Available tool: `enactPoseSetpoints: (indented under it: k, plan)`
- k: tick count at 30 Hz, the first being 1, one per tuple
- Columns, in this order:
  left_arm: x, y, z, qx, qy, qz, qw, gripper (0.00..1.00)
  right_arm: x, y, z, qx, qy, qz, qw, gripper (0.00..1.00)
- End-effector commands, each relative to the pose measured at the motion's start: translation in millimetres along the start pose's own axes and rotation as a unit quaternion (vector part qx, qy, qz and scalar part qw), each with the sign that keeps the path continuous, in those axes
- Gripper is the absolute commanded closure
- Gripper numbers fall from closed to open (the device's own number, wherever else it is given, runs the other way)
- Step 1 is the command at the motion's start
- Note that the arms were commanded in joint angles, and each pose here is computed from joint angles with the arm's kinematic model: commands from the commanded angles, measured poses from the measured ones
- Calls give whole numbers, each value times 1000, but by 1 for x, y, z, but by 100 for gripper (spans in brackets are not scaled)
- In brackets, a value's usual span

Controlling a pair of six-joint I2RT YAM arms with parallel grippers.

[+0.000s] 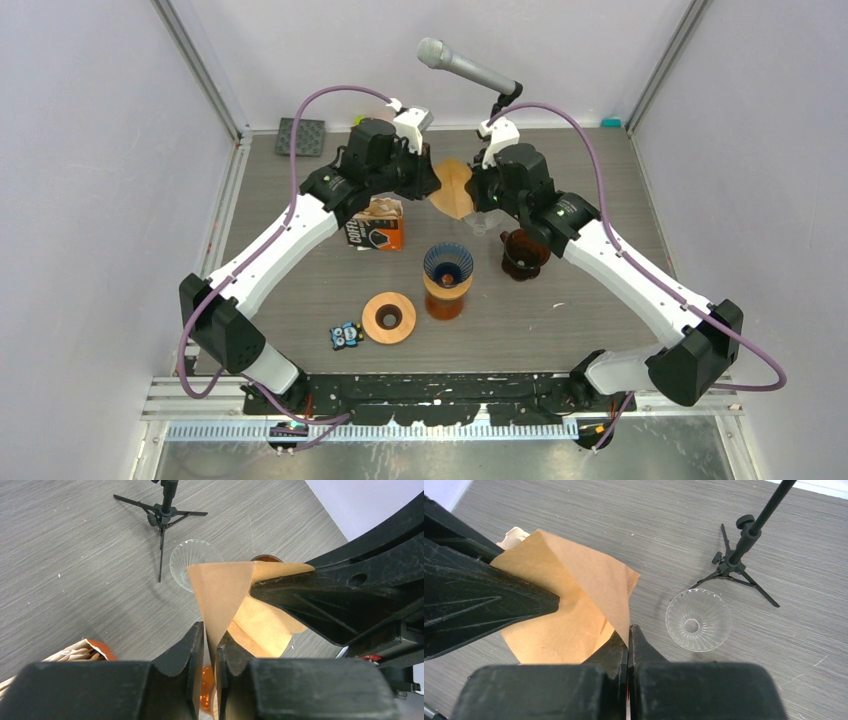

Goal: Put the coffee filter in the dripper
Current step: Place the coffee filter in the coffee dripper.

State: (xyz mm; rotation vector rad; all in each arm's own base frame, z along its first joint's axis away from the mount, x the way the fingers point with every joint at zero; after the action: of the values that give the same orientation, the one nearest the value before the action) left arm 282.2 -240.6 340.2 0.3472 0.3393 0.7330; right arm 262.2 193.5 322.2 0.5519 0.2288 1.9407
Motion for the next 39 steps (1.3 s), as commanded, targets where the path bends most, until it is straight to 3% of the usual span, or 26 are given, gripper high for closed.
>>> enactPoseSetpoints:
  k: [1, 10, 16, 29, 35, 39]
  plan:
    - [-6, 13, 16, -48, -40, -22, 998, 79, 5, 12, 12, -30, 3, 36, 999, 100]
    - [-4, 21, 16, -55, -91, -20, 994, 41, 6, 12, 3, -3, 36, 70, 997, 100]
    - [-4, 24, 20, -54, -119, -27, 991, 23, 9, 11, -3, 28, 50, 103, 993, 100]
    - [-1, 22, 21, -45, -141, -25, 989, 23, 8, 15, -2, 30, 62, 106, 992, 100]
    - [-7, 26, 17, -35, -123, -54, 990, 27, 11, 23, 6, 27, 50, 103, 993, 100]
    - [-12, 28, 18, -35, -110, -77, 990, 35, 13, 30, 12, 28, 43, 108, 993, 100]
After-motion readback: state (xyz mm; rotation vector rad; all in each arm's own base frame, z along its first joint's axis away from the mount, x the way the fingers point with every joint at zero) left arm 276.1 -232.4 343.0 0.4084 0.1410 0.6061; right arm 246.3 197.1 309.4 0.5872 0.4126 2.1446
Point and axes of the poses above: each gripper's point midway between its finger pads, its own y axis back along the fingers, its own x axis along the line the jaws close on, z = x × y, the point moved 10 cm from there along y, back along the fingers, and after that the axes turned 9 degrees about -y, right-handed, at the moved point
